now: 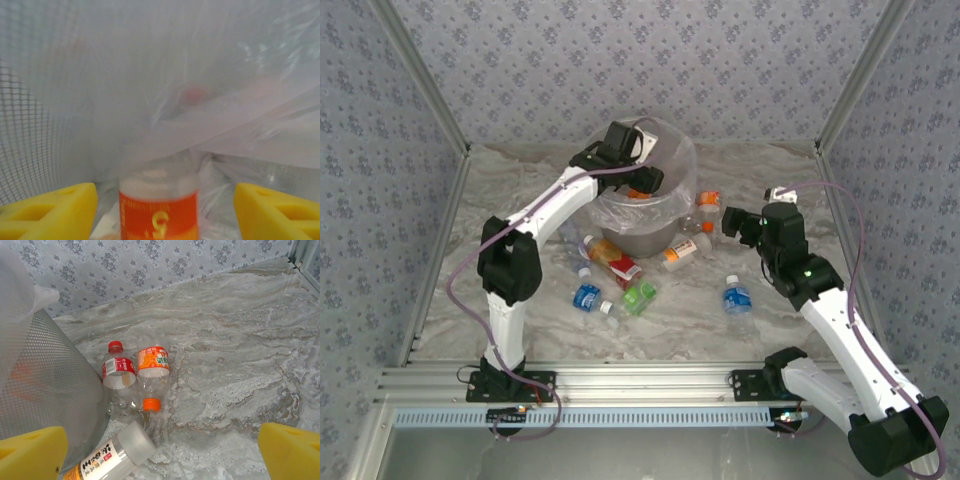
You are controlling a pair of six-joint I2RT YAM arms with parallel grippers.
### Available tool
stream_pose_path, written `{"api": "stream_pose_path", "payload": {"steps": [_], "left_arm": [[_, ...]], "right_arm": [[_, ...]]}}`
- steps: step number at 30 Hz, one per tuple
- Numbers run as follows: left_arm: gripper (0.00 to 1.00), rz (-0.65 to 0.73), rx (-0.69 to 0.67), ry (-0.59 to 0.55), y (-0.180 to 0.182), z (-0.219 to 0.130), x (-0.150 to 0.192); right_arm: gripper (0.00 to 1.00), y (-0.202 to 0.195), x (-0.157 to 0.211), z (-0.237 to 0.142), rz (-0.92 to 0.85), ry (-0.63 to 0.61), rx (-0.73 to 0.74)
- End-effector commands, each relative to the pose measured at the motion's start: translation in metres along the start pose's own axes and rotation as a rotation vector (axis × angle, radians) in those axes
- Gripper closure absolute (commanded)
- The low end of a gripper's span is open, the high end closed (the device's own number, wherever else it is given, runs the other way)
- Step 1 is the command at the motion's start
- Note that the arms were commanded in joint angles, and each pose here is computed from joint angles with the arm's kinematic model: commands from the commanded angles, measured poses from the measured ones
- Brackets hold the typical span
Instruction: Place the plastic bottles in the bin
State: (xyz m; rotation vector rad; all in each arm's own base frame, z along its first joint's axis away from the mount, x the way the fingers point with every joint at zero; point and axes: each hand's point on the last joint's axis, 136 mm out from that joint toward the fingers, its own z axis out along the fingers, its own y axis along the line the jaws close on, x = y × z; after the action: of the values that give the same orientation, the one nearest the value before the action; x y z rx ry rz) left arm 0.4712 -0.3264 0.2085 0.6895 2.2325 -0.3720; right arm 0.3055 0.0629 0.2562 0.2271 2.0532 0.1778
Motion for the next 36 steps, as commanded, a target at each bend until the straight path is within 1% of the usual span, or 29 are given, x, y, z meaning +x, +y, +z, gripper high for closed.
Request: {"api": "stream_pose_path", "payload": {"steps": [1, 3, 4, 8, 11, 15, 18, 22, 24, 26, 31, 36], "left_arm": [[0.24, -0.035, 0.065, -0.067, -0.012, -0.039, -0.028], [0.20, -0.051, 0.112, -0.105, -0.022, -0.057, -0.040], [0.18, -0.057, 0.134, -0.152, -0.026, -0.074, -0.056], [0.13, -0.082, 0.171, -0.219, -0.034, -0.111, -0.073], [0.09, -0.108, 0.174, -0.242, -0.034, -0.129, -0.069], [0.01, -0.129, 0.170, -0.321, -0.033, -0.158, -0.065], [0.01, -0.149, 0.119, -0.395, -0.024, -0.180, -0.063], [0.01, -0.225, 0.007, -0.461, -0.002, -0.201, -0.048], [0.00, -0.276, -0.058, -0.484, 0.011, -0.211, -0.034], [0.00, -0.358, -0.127, -0.496, 0.025, -0.225, -0.017], [0.00, -0.461, -0.181, -0.526, 0.038, -0.254, 0.020], [0.01, -0.559, -0.369, -0.557, 0.072, -0.277, 0.060]], "right_arm": [[0.00, -0.013, 0.016, 0.001, 0.000, 0.052, 0.051], [0.00, -0.015, 0.027, 0.002, -0.011, 0.097, 0.061], [0.00, -0.016, 0.034, 0.003, -0.018, 0.126, 0.064], [0.00, -0.022, 0.066, 0.005, -0.044, 0.280, 0.088], [0.00, -0.028, 0.094, 0.003, -0.055, 0.419, 0.122], [0.00, -0.029, 0.126, -0.002, -0.061, 0.576, 0.127], [0.00, -0.028, 0.142, -0.004, -0.048, 0.644, 0.132], [0.00, -0.029, 0.156, -0.005, -0.026, 0.691, 0.163], [0.00, -0.031, 0.163, -0.006, -0.021, 0.711, 0.180], [0.00, -0.034, 0.172, -0.007, -0.017, 0.738, 0.193], [0.00, -0.038, 0.193, -0.007, -0.020, 0.792, 0.222], [0.00, -0.044, 0.218, -0.010, -0.008, 0.854, 0.248]]}}
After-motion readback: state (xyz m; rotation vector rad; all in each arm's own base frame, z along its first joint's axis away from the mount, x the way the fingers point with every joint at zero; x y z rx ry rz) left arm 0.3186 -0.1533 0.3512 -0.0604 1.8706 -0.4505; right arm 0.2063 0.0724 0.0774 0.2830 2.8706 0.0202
